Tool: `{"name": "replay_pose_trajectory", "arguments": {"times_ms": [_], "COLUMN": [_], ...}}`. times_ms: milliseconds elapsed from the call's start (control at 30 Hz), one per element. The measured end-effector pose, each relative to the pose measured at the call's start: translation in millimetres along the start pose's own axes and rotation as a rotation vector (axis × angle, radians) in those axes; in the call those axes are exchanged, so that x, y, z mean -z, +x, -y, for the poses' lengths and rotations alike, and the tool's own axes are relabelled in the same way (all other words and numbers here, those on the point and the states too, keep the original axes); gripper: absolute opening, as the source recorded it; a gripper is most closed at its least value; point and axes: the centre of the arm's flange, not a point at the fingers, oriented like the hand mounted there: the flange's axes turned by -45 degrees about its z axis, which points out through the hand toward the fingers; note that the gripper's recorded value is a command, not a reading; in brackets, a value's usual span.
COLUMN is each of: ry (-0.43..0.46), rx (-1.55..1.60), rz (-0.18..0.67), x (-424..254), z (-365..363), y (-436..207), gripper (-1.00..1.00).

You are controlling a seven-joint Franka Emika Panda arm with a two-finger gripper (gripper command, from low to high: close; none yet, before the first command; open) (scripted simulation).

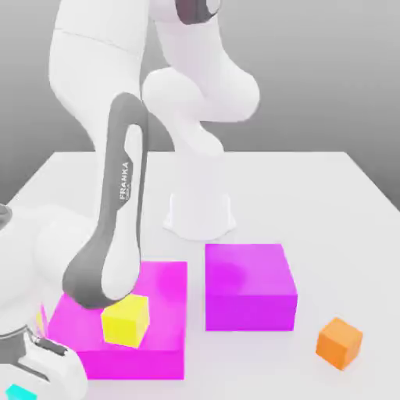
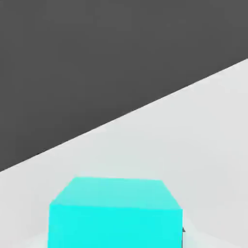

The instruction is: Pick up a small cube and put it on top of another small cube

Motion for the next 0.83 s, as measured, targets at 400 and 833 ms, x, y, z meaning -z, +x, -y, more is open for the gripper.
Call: {"name": "replay_pose_trajectory", "arguments": {"times_ms": [400,833], "ry": [0.044,0.002], "rx": [-0.05,-0.069], "rz": [0.014,0.0], "x": [117,99], "z": [61,92], "y": [-67,-124], "gripper": [-1.0,1.0]}}
